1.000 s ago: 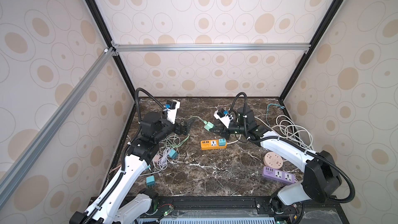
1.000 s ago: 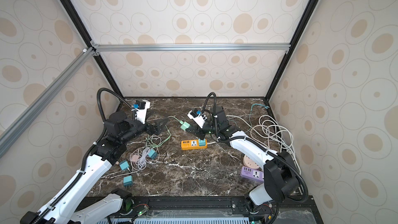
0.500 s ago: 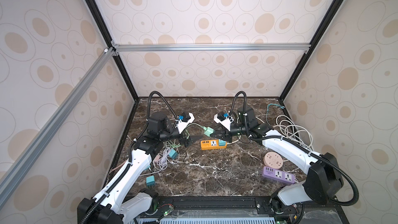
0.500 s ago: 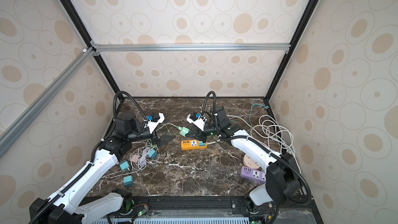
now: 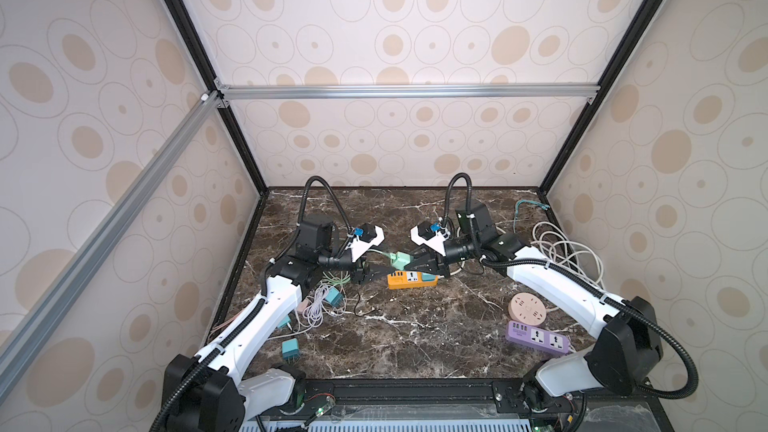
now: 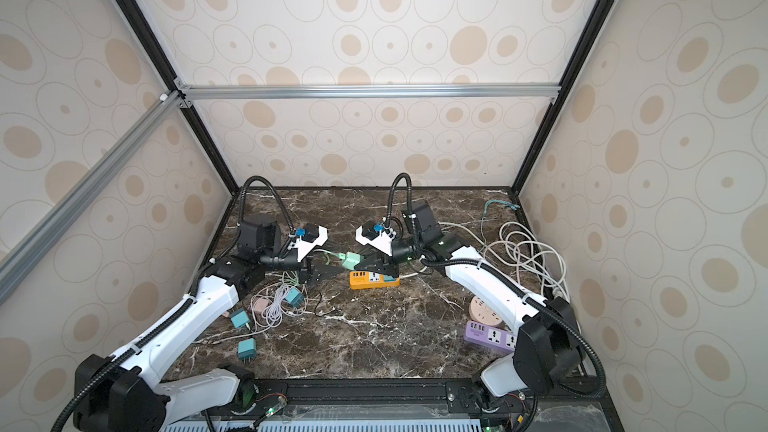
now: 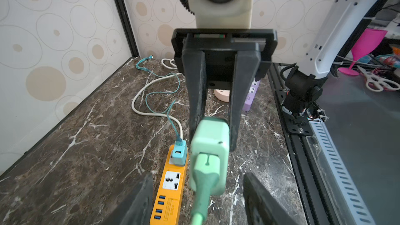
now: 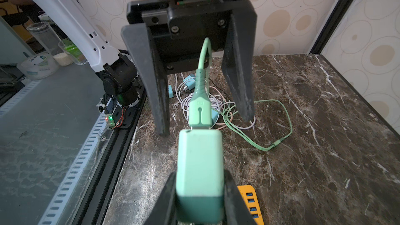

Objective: Insert the plug

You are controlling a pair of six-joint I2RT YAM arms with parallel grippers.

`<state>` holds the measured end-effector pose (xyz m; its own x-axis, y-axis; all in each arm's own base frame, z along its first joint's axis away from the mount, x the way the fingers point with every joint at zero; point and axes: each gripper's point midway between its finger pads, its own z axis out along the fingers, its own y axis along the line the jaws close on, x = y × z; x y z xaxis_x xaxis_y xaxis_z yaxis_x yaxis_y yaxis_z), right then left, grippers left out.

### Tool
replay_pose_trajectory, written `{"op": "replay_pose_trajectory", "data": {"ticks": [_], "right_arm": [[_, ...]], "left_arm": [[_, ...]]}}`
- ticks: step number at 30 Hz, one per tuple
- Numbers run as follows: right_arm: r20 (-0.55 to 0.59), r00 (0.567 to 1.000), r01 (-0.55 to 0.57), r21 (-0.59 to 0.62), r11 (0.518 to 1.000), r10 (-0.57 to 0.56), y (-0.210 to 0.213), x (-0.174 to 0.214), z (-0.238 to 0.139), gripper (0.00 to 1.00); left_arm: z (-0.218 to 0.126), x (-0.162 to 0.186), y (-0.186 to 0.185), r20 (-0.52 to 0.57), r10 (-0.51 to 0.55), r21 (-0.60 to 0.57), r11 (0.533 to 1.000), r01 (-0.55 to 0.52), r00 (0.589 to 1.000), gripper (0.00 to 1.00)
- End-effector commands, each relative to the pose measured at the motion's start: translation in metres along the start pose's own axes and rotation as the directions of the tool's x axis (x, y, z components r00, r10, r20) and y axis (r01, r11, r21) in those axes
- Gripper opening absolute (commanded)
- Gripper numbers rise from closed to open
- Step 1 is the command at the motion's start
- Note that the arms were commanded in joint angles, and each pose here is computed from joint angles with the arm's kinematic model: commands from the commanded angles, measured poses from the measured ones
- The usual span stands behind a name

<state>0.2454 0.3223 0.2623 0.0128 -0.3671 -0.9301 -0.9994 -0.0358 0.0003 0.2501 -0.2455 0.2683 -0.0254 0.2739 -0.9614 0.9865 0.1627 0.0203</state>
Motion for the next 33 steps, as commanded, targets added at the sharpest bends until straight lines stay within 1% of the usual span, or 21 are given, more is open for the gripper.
{"op": "replay_pose_trajectory", "data": {"ticks": [1, 5, 10, 13, 19, 21, 22, 23, 24, 25, 26, 27, 28, 29, 31, 32, 33], "right_arm": [[0.035, 0.994, 0.101, -0.043, 0.994, -0.099, 0.012, -0.021, -0.003, 0.00], [0.023, 0.993, 0.115, -0.066, 0.991, -0.114, 0.014, -0.021, 0.003, 0.00], [0.046, 0.991, 0.127, -0.080, 0.989, -0.124, 0.013, -0.027, 0.009, 0.00], [0.047, 0.991, 0.130, -0.083, 0.988, -0.126, 0.012, -0.028, 0.012, 0.00], [0.044, 0.993, 0.117, -0.088, 0.989, -0.114, 0.011, -0.027, 0.014, 0.00], [0.049, 0.992, 0.119, -0.086, 0.989, -0.115, 0.012, -0.027, 0.014, 0.00], [0.052, 0.992, 0.120, -0.081, 0.989, -0.116, 0.012, -0.028, 0.013, 0.00], [0.055, 0.991, 0.122, -0.077, 0.990, -0.118, 0.012, -0.028, 0.013, 0.00], [0.055, 0.992, 0.121, -0.073, 0.990, -0.117, 0.011, -0.028, 0.013, 0.00], [0.056, 0.992, 0.118, -0.067, 0.991, -0.115, 0.010, -0.028, 0.013, 0.02], [0.055, 0.992, 0.113, -0.060, 0.992, -0.110, 0.009, -0.028, 0.013, 0.09], [0.056, 0.993, 0.105, -0.049, 0.993, -0.102, 0.007, -0.028, 0.014, 0.23], [0.061, 0.993, 0.106, -0.035, 0.994, -0.103, 0.005, -0.028, 0.013, 0.42], [0.067, 0.992, 0.106, -0.013, 0.994, -0.105, 0.002, -0.029, 0.013, 0.59], [0.083, 0.992, 0.096, 0.053, 0.994, -0.100, -0.008, -0.028, 0.014, 0.74], [0.096, 0.992, 0.078, 0.103, 0.992, -0.088, -0.015, -0.028, 0.014, 0.91], [0.115, 0.991, 0.051, 0.157, 0.986, -0.069, -0.025, -0.029, 0.013, 1.00]], "left_arm": [[0.000, -0.018, -0.009, 0.047, 0.052, 0.063, 0.997, -0.054, 0.998, 0.57], [0.001, -0.018, -0.010, 0.054, 0.052, 0.079, 0.995, -0.057, 0.997, 0.55], [0.002, -0.022, -0.014, 0.084, 0.059, 0.102, 0.993, -0.067, 0.995, 0.52], [0.003, -0.022, -0.016, 0.092, 0.054, 0.117, 0.991, -0.065, 0.994, 0.46], [0.003, -0.021, -0.016, 0.091, 0.053, 0.121, 0.991, -0.064, 0.994, 0.30], [0.002, -0.021, -0.015, 0.087, 0.057, 0.111, 0.992, -0.067, 0.995, 0.14], [0.002, -0.021, -0.014, 0.085, 0.063, 0.098, 0.993, -0.071, 0.994, 0.10], [0.001, -0.021, -0.012, 0.082, 0.066, 0.082, 0.994, -0.073, 0.994, 0.01], [0.000, -0.021, -0.010, 0.081, 0.072, 0.061, 0.995, -0.077, 0.994, 0.00], [0.000, -0.022, -0.008, 0.083, 0.074, 0.039, 0.996, -0.078, 0.994, 0.00], [-0.002, -0.025, -0.005, 0.088, 0.080, 0.009, 0.997, -0.081, 0.993, 0.00], [-0.004, -0.028, -0.002, 0.099, 0.084, -0.024, 0.996, -0.082, 0.991, 0.00], [-0.006, -0.033, 0.003, 0.113, 0.090, -0.062, 0.995, -0.083, 0.990, 0.00], [-0.010, -0.040, 0.009, 0.136, 0.094, -0.120, 0.990, -0.077, 0.986, 0.00], [-0.022, -0.056, 0.023, 0.189, 0.103, -0.246, 0.968, -0.054, 0.976, 0.00], [-0.030, -0.067, 0.032, 0.221, 0.108, -0.316, 0.948, -0.033, 0.969, 0.00], [-0.040, -0.078, 0.041, 0.256, 0.103, -0.383, 0.924, 0.003, 0.961, 0.00]]}}
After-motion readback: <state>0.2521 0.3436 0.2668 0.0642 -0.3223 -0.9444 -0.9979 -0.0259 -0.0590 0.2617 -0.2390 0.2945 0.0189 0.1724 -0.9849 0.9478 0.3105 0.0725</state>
